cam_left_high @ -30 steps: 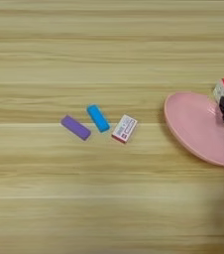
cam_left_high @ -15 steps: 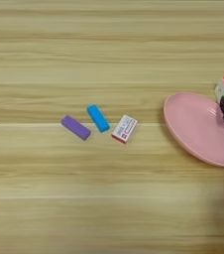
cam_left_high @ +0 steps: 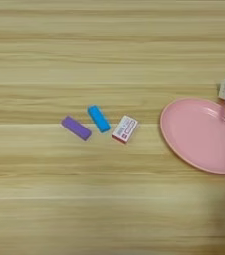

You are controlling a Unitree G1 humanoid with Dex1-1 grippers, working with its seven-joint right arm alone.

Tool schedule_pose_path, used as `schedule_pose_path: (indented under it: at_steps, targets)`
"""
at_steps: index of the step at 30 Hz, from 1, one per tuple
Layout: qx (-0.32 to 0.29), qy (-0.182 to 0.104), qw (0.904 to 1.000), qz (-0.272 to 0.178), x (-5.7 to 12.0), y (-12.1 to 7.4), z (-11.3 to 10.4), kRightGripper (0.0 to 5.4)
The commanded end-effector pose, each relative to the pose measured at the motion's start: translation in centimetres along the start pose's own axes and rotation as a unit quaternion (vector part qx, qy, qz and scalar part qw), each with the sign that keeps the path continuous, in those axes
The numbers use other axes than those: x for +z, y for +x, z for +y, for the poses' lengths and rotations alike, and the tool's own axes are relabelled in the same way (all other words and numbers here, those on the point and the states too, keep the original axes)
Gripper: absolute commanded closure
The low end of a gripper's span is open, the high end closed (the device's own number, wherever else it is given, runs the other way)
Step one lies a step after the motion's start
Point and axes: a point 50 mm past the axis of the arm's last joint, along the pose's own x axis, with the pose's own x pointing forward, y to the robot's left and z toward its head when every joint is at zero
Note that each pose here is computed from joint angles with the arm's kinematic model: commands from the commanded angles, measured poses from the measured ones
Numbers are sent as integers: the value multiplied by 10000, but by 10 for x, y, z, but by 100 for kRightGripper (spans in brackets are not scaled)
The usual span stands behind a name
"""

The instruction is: Move the objects on the table

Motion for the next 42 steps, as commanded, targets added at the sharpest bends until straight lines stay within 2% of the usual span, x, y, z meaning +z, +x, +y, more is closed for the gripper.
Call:
schedule_pose_path:
  at_steps: [1, 15, 30, 37, 42]
  targets:
    - [-84, -209, 9959, -872, 47, 14, -10, 211]
    - [-85, -182, 9954, -941, 50, 14, -12, 213]
    - [-37, -270, 9912, -1295, 66, 16, -11, 214]
    - [175, -452, 9825, -1798, 77, 7, 0, 214]
    - [389, -534, 9770, -2027, 86, -10, 12, 214]
